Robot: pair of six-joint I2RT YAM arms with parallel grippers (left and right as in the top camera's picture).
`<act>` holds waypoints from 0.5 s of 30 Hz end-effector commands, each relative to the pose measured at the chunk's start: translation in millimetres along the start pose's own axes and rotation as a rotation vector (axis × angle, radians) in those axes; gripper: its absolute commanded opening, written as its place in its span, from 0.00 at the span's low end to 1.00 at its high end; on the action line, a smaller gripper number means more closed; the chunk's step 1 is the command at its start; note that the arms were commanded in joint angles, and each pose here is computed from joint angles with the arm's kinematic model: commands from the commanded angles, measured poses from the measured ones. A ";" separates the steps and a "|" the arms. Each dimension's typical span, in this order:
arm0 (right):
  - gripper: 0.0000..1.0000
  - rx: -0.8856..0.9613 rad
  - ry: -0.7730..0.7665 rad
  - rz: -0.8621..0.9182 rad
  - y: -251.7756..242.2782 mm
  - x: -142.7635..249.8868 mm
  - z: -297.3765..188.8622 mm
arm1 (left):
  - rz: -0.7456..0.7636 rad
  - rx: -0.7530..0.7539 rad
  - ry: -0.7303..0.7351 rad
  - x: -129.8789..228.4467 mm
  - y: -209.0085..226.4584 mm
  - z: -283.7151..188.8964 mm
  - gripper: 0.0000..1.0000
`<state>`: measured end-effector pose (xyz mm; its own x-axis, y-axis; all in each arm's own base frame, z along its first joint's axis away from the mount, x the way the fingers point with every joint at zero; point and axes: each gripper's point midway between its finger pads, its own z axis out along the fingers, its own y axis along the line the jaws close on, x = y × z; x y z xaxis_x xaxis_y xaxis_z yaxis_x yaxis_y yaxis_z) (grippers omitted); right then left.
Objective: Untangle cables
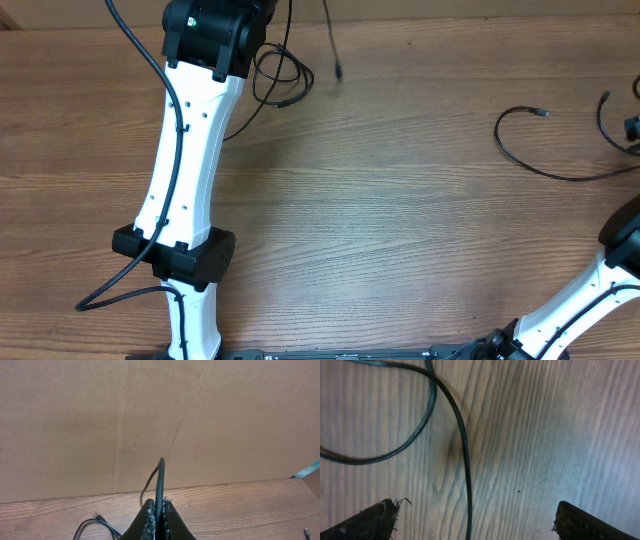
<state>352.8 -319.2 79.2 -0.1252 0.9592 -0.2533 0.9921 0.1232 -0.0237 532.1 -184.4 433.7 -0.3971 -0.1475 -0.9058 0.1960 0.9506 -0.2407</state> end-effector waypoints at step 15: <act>0.95 -0.037 0.051 0.026 -30.4 -10.0 48.7 | 0.015 -0.033 -0.069 -23.0 4.5 -21.2 0.06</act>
<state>326.5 -342.7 43.9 -0.0826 0.9692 -0.2320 0.9965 0.0827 -0.0092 533.4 -180.0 433.8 -0.3905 -0.1494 -0.9084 0.1729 0.9573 -0.2318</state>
